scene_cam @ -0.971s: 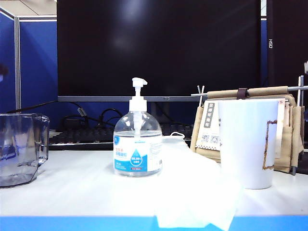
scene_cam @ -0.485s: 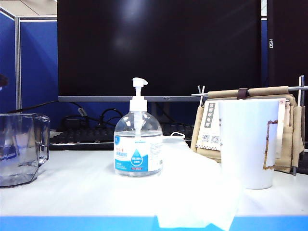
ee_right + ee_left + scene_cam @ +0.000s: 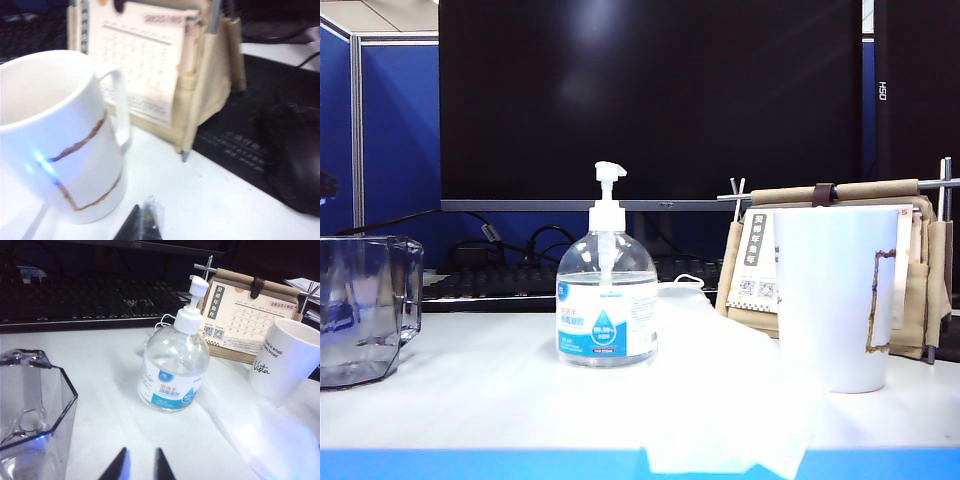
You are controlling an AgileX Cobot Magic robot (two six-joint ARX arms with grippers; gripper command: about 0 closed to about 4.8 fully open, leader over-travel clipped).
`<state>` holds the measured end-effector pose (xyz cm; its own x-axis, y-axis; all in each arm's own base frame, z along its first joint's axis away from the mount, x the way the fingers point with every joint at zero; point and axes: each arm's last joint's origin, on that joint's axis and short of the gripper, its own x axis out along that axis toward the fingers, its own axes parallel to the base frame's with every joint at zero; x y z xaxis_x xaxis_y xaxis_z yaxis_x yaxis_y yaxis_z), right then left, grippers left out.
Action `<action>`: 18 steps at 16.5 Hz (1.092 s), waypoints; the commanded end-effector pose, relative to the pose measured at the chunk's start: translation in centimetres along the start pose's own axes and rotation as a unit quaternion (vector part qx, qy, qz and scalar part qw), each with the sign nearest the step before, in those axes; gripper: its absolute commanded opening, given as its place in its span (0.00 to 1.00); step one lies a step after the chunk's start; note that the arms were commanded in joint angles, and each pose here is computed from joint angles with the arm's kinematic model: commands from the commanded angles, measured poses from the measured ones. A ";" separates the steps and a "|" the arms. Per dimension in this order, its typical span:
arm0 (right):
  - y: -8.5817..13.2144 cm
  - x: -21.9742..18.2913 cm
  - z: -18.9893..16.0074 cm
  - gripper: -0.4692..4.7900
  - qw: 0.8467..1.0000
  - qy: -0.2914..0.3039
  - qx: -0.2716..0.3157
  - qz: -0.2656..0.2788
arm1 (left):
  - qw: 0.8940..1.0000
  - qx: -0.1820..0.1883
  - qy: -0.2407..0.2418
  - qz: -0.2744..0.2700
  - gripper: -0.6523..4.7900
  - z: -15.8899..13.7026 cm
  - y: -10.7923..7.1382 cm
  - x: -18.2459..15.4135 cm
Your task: Swap the positions of the transparent plastic cup and the white ceramic cup.
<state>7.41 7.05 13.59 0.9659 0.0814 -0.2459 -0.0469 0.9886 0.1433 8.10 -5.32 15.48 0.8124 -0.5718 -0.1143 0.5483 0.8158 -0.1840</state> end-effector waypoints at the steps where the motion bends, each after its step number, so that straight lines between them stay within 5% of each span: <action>1: 0.0 0.0 -0.1 0.08 1.000 -0.001 0.002 0.002 | 1.000 -0.001 -0.002 -0.004 0.26 0.1 0.0 0.0; 5: 0.0 0.0 -0.1 0.08 1.000 -0.004 0.006 0.003 | 1.000 -0.002 -0.004 0.000 0.26 0.1 0.1 0.0; 10: -2.2 0.2 1.7 0.08 0.992 -0.069 0.096 -0.036 | 0.997 -0.015 -0.015 0.069 0.26 0.4 2.0 -0.3; 15: -6.7 0.6 3.8 0.08 0.931 -0.190 0.171 -0.259 | 0.981 -0.026 -0.037 0.188 0.26 0.7 3.9 -1.0; 18: -8.1 0.2 3.9 0.08 0.893 -0.212 0.178 -0.355 | 0.984 -0.024 -0.034 0.174 0.26 0.6 3.6 -0.9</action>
<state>9.00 -1.31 16.24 0.7535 -0.6570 -0.0245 0.6077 0.6818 0.4073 9.52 -1.70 15.39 0.9643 -0.2347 -0.1226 0.2093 0.9593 -0.1896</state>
